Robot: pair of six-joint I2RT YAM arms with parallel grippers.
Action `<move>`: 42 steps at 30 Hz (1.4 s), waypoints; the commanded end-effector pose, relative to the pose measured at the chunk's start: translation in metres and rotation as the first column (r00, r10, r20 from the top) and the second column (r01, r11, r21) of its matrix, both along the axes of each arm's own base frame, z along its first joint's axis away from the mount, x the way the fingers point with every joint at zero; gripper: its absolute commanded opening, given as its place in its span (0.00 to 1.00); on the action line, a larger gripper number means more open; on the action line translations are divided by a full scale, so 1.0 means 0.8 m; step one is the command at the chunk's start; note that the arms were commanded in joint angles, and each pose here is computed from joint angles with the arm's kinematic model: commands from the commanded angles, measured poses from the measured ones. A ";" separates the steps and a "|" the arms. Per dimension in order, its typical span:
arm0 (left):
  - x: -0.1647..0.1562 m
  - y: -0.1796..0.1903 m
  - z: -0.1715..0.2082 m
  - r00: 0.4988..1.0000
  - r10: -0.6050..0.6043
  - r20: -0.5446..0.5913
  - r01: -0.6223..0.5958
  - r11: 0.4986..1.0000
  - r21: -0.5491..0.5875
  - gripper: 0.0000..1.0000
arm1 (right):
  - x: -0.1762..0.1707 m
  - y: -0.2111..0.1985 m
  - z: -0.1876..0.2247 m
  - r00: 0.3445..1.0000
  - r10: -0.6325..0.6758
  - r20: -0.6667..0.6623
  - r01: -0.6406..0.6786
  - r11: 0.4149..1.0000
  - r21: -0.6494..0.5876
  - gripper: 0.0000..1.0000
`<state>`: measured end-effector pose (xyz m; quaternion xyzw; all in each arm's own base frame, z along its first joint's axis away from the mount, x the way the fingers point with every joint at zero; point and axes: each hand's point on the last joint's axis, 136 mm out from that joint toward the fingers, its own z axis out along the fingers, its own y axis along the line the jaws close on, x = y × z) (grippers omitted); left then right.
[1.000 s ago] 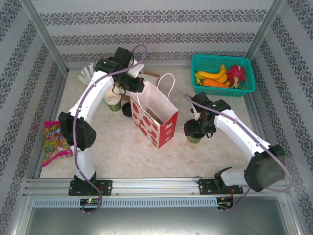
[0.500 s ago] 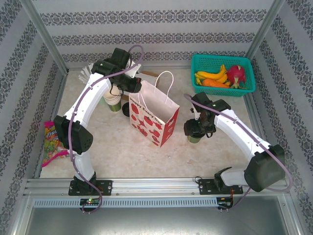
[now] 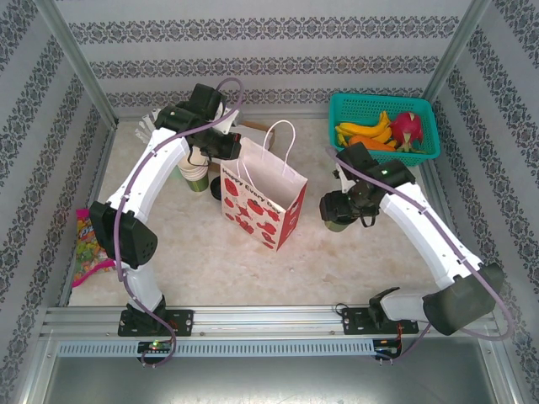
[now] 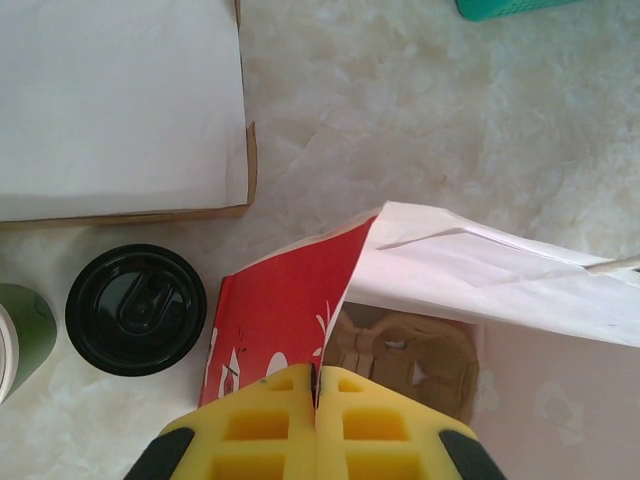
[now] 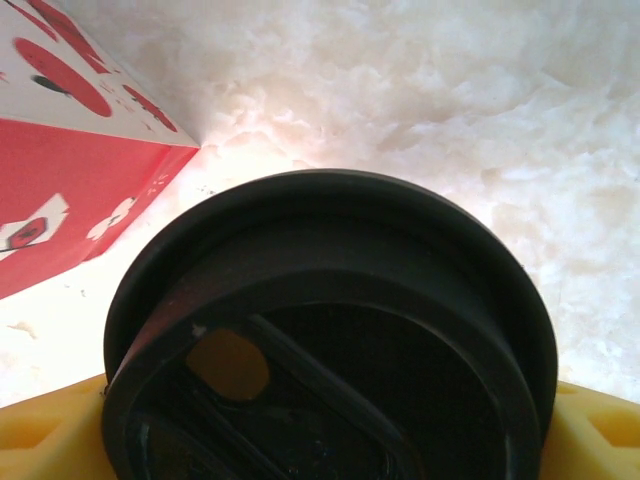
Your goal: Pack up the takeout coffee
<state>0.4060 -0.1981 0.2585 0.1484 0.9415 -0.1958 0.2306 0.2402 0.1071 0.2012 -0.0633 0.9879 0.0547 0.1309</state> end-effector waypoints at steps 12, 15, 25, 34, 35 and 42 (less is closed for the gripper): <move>-0.001 -0.017 0.021 0.999 0.047 -0.015 -0.048 0.992 -0.113 0.00 | -0.029 0.004 0.156 0.988 0.051 0.148 -0.064 0.995 0.082 0.62; -0.002 -0.019 0.021 0.997 0.072 -0.036 -0.076 0.988 -0.138 0.00 | -0.028 0.015 0.193 0.971 0.070 0.227 -0.100 0.987 0.123 0.62; -0.012 -0.042 0.019 0.995 0.062 -0.079 -0.078 0.973 -0.217 0.03 | -0.006 0.116 0.243 0.892 0.254 0.373 -0.357 0.903 0.240 0.61; -0.016 -0.050 0.024 0.997 0.033 -0.066 -0.049 0.966 -0.254 0.06 | 0.029 0.152 0.199 0.884 0.349 0.312 -0.398 0.911 0.110 0.61; -0.016 -0.050 0.026 0.998 0.030 -0.060 -0.045 0.965 -0.257 0.06 | 0.032 0.159 0.191 0.883 0.363 0.298 -0.408 0.907 0.101 0.61; -0.018 -0.047 0.025 0.999 0.024 -0.049 -0.035 0.970 -0.240 0.06 | 0.045 0.202 0.162 0.866 0.428 0.259 -0.464 0.880 0.099 0.61</move>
